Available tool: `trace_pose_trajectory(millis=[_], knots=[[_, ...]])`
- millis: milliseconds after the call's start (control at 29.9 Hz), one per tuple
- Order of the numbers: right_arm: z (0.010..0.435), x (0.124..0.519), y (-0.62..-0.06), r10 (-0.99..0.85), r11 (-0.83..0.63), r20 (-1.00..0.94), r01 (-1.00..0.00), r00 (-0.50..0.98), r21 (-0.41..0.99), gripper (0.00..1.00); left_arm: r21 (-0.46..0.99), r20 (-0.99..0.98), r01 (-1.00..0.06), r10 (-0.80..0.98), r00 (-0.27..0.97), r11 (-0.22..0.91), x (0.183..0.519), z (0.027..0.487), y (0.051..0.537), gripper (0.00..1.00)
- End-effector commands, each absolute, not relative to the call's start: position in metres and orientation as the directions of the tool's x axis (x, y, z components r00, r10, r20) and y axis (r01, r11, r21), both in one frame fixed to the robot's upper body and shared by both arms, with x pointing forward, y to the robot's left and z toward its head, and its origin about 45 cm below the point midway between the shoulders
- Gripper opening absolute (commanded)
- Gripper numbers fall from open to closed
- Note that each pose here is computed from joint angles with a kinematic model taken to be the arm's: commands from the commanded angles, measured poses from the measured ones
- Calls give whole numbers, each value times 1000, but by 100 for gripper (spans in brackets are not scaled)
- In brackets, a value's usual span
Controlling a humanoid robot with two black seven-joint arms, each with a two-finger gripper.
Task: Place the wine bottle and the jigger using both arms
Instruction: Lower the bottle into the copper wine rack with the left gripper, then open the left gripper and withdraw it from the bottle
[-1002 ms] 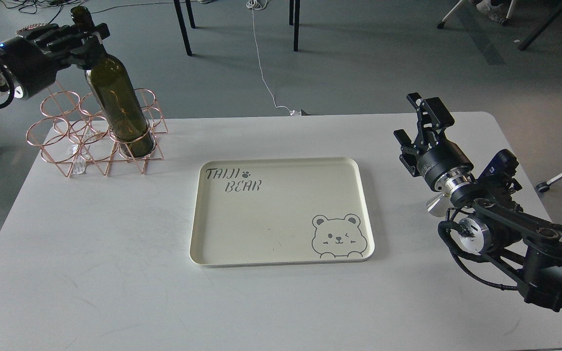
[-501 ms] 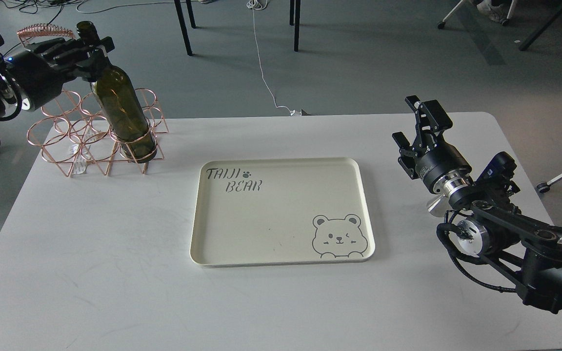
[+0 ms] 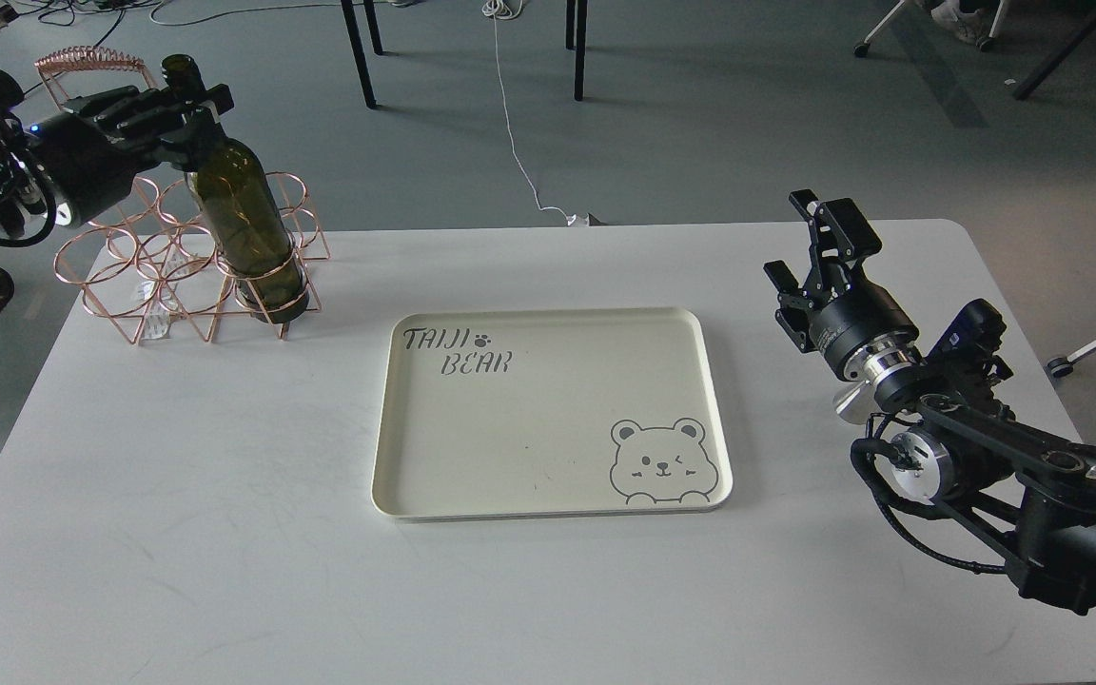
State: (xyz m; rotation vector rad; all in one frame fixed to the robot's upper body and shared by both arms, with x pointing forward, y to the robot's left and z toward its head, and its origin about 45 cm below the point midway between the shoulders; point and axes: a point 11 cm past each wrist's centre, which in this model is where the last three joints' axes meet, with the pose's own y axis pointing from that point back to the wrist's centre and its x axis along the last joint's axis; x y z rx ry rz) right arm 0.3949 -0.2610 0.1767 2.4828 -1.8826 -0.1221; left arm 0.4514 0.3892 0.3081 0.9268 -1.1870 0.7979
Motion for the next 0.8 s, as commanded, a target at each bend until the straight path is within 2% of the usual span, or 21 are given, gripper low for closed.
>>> trace_pose_trajectory(millis=[0,134,401,468,534,601,635,768], knots=[[175,394,-261,-962,-271,-48,-960,268,69,99,176,977,-900,38,208,399,451,306,396,33],[175,394,-261,-962,-271,-48,-960,268,69,99,181,977,-904,37,212,388,452,305,400,36],[175,394,-261,-962,-271,-48,-960,268,69,99,180,977,-904,38,210,388,452,305,400,76],[175,394,-261,-962,-272,-49,-960,269,68,99,178,977,-904,38,209,388,452,305,400,81],[175,394,-261,-962,-272,-49,-960,269,68,99,178,977,-904,38,209,388,452,305,400,82],[175,393,-261,-962,-272,-49,-960,269,70,99,177,977,-904,38,208,388,452,306,400,81],[175,393,-261,-962,-272,-49,-960,269,70,99,178,977,-904,37,209,389,452,306,400,77],[175,393,-261,-962,-272,-49,-960,269,70,99,184,977,-904,31,212,386,451,305,401,36]])
